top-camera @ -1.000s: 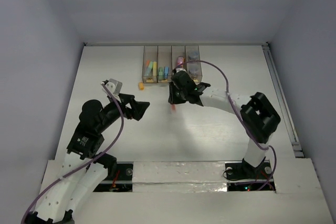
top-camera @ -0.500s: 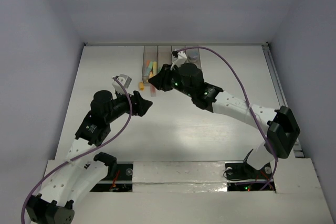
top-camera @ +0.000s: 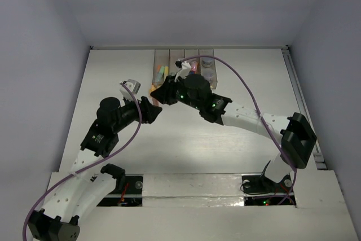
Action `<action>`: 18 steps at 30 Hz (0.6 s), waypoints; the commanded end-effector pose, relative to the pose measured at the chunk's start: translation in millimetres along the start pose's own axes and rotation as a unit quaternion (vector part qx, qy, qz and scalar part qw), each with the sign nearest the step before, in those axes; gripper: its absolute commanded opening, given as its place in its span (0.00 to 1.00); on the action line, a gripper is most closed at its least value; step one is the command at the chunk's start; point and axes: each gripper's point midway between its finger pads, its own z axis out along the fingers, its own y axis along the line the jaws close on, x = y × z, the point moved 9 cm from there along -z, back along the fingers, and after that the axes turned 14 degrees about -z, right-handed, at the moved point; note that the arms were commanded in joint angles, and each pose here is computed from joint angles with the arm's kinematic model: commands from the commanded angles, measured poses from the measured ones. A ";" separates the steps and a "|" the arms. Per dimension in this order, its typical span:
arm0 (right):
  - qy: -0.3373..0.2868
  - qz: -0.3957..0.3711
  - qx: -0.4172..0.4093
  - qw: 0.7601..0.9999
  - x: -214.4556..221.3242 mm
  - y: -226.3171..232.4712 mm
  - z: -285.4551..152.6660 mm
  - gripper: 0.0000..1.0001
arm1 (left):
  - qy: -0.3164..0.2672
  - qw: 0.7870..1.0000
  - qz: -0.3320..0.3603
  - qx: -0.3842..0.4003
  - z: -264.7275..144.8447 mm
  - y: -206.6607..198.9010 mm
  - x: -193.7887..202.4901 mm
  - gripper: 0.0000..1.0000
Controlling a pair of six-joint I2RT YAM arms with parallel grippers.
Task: Sort the stationery into containers
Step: Pick up the pen from the center of the board.
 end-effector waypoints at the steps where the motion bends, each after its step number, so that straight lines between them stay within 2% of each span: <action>1: -0.054 0.009 -0.042 0.998 -22.6 22.6 1.3 0.00 | -0.034 0.999 0.010 0.011 -1.8 -6.9 -13.2 0.49; 7: -0.046 0.012 -0.075 0.996 -17.6 30.8 1.3 0.00 | -0.034 0.999 0.009 0.008 -1.8 -6.3 -13.1 0.45; 10: -0.042 0.012 -0.083 0.996 -15.0 34.8 1.4 0.00 | -0.036 0.999 0.010 0.007 -1.8 -6.5 -14.0 0.38; 13: -0.039 0.014 -0.084 0.996 -12.1 34.0 2.2 0.00 | -0.036 0.999 0.011 0.005 -1.9 -6.2 -14.3 0.24; 17: -0.038 0.014 -0.081 0.996 -9.5 32.4 1.6 0.00 | -0.042 0.999 0.015 0.001 -3.3 -6.3 -15.9 0.00; 18: -0.036 0.013 -0.077 0.996 -7.8 31.2 1.7 0.00 | -0.043 0.999 0.015 0.000 -3.5 -6.3 -16.4 0.00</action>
